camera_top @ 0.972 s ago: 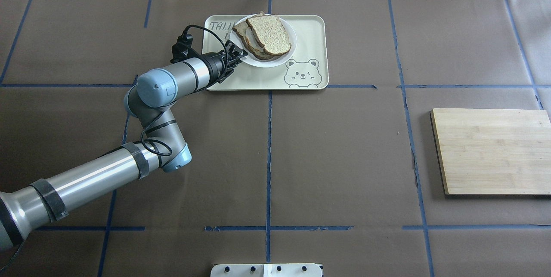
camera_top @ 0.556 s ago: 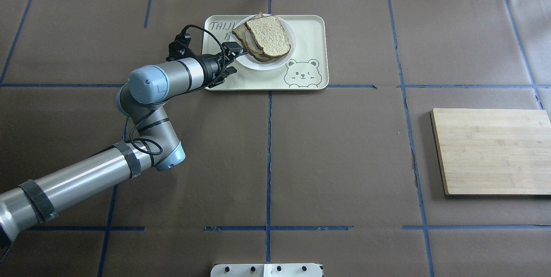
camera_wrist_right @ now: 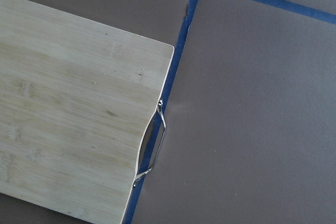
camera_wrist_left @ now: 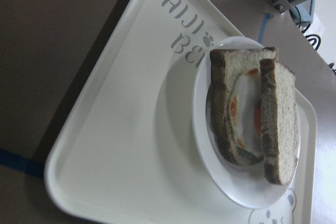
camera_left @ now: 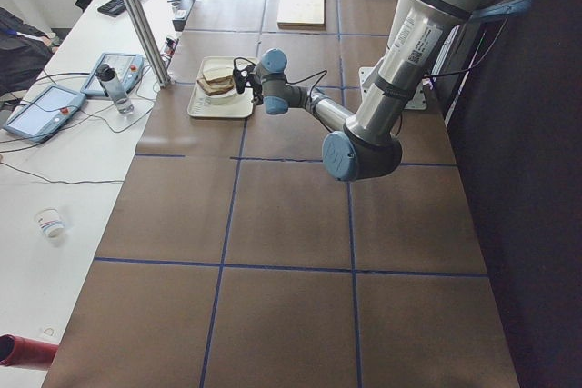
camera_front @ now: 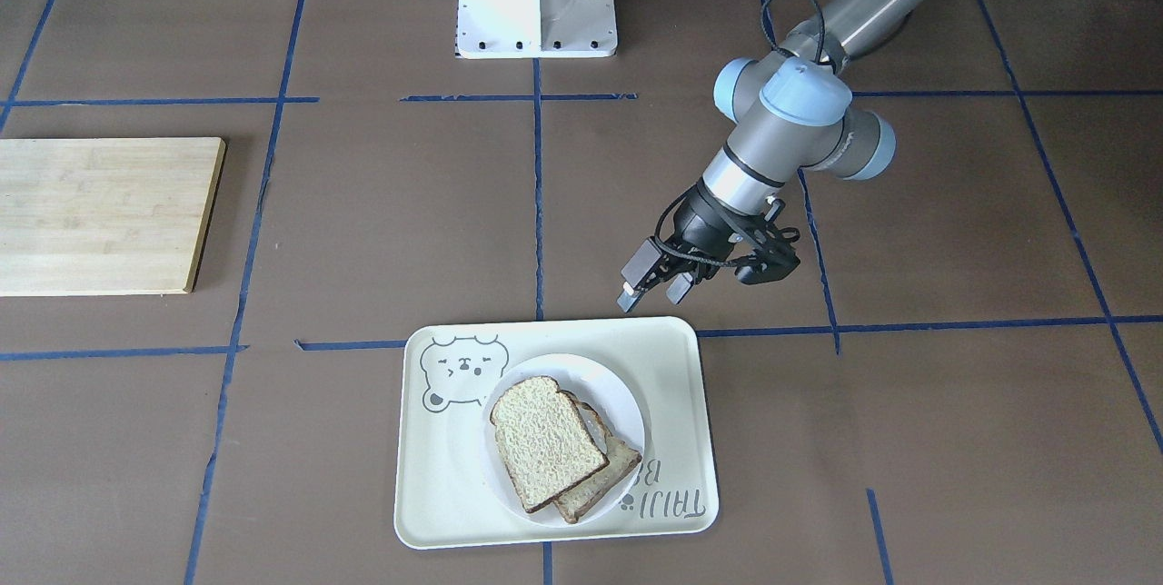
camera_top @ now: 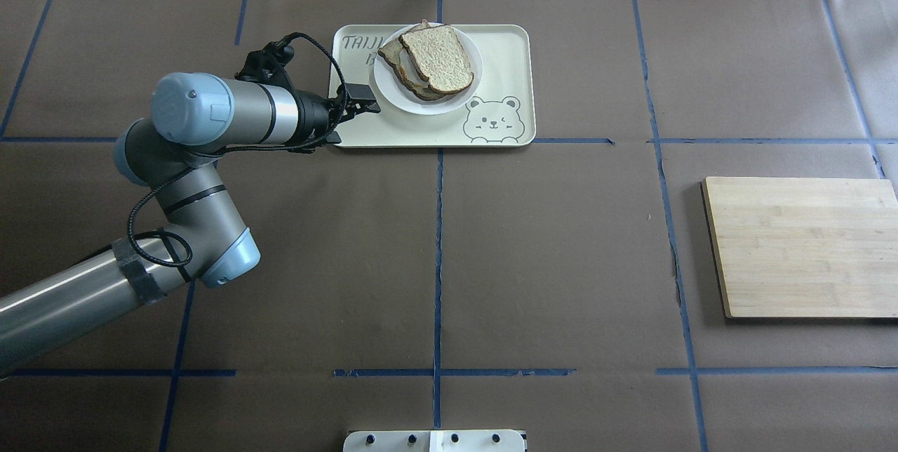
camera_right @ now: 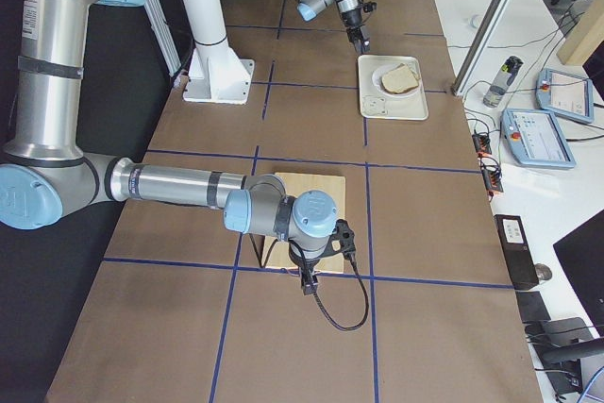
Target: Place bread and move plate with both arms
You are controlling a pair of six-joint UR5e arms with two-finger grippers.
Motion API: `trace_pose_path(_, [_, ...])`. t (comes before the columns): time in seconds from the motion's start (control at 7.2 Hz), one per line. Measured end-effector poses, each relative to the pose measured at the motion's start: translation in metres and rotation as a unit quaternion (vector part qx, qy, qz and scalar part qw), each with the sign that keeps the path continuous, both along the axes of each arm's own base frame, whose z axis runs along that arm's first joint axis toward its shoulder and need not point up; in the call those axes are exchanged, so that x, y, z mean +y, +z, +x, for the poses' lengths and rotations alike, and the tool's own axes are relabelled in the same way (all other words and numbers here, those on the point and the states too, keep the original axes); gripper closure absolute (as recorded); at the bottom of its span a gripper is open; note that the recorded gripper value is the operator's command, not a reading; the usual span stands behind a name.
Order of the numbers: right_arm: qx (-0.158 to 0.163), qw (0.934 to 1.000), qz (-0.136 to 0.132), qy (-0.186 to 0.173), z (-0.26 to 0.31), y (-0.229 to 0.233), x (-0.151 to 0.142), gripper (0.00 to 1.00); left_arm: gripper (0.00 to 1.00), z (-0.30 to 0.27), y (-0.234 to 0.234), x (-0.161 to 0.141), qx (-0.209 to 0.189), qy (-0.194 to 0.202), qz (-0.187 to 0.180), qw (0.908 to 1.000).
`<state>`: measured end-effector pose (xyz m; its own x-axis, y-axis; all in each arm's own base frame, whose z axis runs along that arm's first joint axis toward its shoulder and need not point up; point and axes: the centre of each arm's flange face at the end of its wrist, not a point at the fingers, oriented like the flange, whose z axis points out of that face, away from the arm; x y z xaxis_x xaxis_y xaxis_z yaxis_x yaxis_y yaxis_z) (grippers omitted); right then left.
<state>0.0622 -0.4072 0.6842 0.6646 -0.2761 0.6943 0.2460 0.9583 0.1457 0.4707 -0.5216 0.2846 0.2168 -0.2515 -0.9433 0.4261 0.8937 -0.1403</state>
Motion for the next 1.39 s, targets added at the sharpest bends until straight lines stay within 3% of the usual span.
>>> trace_pose_path(0.14, [0.000, 1.0000, -0.001, 0.001, 0.000, 0.000, 0.000, 0.00, 0.00, -0.022, -0.016, 0.011, -0.057, 0.039, 0.026, 0.9973])
trace_pose_path(0.28, [0.001, 1.0000, -0.004, 0.004, 0.000, 0.000, 0.000, 0.00, 0.00, -0.049, -0.025, 0.026, -0.123, 0.080, 0.057, 0.9876])
trace_pose_path(0.56, [0.001, 0.9999, -0.006, 0.008, 0.000, -0.001, 0.000, 0.00, 0.00, -0.118, -0.014, 0.058, -0.237, 0.156, 0.117, 0.9518])
trace_pose_path(0.69, [0.001, 0.9999, -0.007, 0.008, 0.000, -0.001, 0.000, 0.00, 0.00, -0.156, 0.005, 0.068, -0.267, 0.185, 0.136, 0.9358])
trace_pose_path(1.11, [-0.002, 0.9999, -0.007, 0.009, 0.000, -0.002, 0.000, 0.00, 0.00, -0.299, 0.098, 0.064, -0.297, 0.262, 0.175, 0.9017])
trace_pose_path(1.25, [-0.003, 0.9999, -0.007, 0.009, -0.001, -0.002, 0.000, 0.00, 0.00, -0.354, 0.142, 0.062, -0.300, 0.278, 0.177, 0.8952])
trace_pose_path(1.39, [-0.004, 0.9999, -0.007, 0.010, -0.001, -0.002, 0.000, 0.00, 0.00, -0.402, 0.187, 0.063, -0.294, 0.289, 0.168, 0.8955])
